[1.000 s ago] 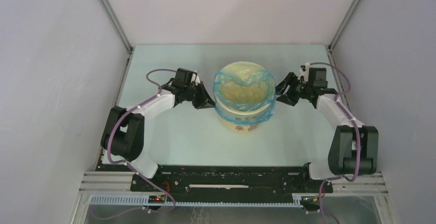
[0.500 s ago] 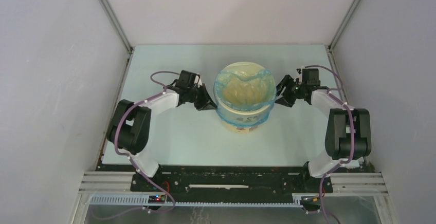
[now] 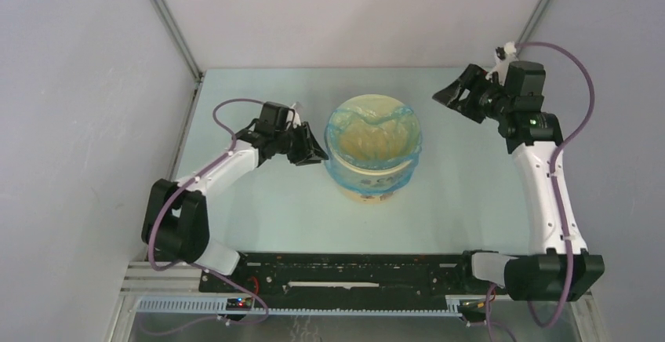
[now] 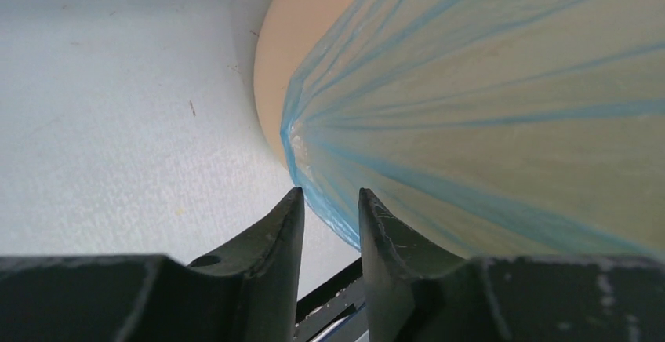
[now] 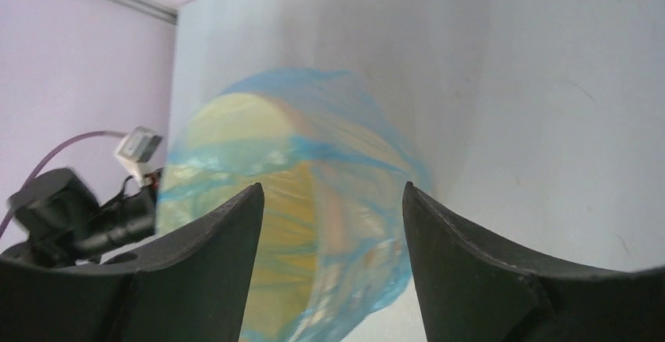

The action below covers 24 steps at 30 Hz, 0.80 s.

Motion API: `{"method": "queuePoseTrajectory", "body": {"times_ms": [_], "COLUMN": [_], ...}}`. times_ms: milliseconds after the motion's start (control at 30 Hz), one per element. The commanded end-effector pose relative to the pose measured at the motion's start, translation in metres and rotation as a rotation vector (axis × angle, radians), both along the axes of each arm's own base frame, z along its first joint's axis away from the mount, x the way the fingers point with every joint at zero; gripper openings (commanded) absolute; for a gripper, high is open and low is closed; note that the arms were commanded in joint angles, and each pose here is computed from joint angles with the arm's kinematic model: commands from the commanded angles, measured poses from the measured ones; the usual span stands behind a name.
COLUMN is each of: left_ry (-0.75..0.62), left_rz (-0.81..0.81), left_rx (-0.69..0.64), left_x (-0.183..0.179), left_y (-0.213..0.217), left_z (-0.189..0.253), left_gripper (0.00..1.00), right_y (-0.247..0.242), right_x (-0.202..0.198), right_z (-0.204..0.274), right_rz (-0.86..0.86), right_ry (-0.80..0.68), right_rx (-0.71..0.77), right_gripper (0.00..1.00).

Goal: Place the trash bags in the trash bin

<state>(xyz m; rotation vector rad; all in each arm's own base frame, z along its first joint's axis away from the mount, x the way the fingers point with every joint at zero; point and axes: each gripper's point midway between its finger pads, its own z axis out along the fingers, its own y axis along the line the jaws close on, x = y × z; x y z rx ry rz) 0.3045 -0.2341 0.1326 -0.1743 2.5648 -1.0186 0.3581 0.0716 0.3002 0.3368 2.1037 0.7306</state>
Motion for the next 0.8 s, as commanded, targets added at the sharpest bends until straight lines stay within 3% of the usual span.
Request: {"method": "queuePoseTrajectory", "body": {"times_ms": [0, 167, 400, 600, 767], "left_ry": [-0.06, -0.106, -0.136, -0.126, -0.116], "left_rz": [0.009, 0.037, 0.039, 0.053, 0.052], "left_rx": [0.056, 0.069, 0.029, -0.051, -0.087], "left_x": [-0.005, -0.006, -0.007, -0.003, -0.003], "left_y": [0.015, 0.026, 0.023, 0.012, 0.005], "left_z": [0.013, 0.031, 0.05, 0.061, 0.064], "left_gripper": [0.4, 0.5, 0.54, 0.57, 0.63], "right_y": [0.039, 0.1, 0.158, 0.179, 0.19], "right_x": [-0.024, -0.031, -0.023, -0.001, 0.029], "right_z": [0.032, 0.029, -0.046, -0.122, -0.141], "right_rz": [0.112, 0.255, 0.361, 0.349, 0.289], "right_ry": [-0.05, -0.079, -0.026, 0.034, 0.009], "right_rx": [-0.102, -0.262, -0.538, -0.623, -0.628], "right_gripper": [0.75, 0.75, 0.58, 0.59, 0.65]}}
